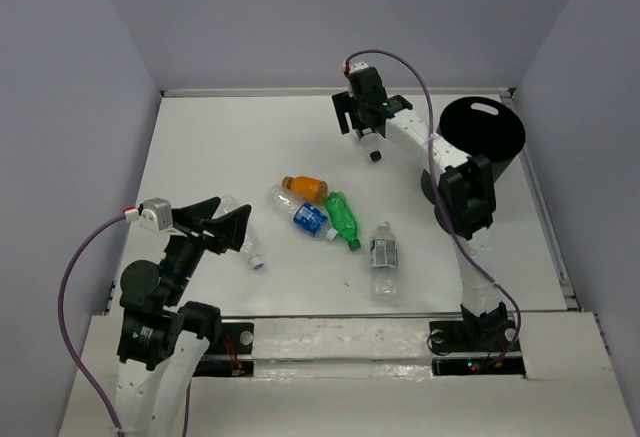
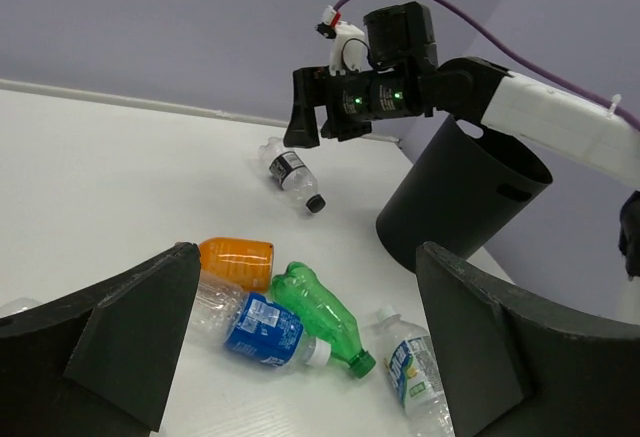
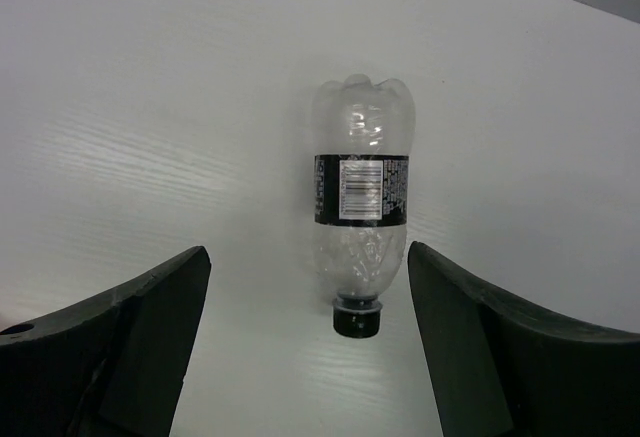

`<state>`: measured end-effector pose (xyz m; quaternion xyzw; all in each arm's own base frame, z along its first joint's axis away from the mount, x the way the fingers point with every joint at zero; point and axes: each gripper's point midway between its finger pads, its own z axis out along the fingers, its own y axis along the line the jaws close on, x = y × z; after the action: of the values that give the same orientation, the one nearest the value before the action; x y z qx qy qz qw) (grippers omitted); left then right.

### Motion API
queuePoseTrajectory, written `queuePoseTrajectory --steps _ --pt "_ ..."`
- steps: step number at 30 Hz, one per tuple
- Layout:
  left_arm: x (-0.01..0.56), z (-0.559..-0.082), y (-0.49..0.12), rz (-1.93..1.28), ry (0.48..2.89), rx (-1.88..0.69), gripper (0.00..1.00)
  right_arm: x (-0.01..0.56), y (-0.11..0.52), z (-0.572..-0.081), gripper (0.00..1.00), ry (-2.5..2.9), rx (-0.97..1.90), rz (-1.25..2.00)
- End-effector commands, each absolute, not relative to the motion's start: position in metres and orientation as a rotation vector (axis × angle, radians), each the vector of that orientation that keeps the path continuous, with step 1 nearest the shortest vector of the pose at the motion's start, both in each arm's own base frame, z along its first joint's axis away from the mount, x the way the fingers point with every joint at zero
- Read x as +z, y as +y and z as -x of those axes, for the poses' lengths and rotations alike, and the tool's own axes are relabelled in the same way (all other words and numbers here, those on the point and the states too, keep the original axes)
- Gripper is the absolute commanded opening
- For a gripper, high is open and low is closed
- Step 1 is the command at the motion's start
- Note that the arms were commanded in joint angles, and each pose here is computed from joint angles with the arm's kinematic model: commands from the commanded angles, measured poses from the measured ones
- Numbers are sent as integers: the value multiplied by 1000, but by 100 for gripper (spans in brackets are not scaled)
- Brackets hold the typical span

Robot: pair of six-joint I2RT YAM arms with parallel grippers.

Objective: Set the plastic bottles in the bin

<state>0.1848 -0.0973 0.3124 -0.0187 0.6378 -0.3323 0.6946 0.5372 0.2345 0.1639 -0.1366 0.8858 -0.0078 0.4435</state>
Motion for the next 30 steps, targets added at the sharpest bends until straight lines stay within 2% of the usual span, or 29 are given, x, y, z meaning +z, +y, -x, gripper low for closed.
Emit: queuePoseTrajectory --steps 1,14,20,26,30 --pt "334 -178 -99 -1 1359 -749 99 182 217 -569 86 2151 -99 337" --pt "327 -185 -100 10 1395 -744 99 131 201 -615 89 2168 -224 351" --pt "327 -185 -100 11 1394 -743 99 101 215 -618 89 2208 -115 385" --pt "326 -186 -99 15 1397 -740 99 76 229 -619 80 2231 -31 402" --pt "328 -185 -99 15 1391 -740 99 72 229 -616 65 2244 -24 378"
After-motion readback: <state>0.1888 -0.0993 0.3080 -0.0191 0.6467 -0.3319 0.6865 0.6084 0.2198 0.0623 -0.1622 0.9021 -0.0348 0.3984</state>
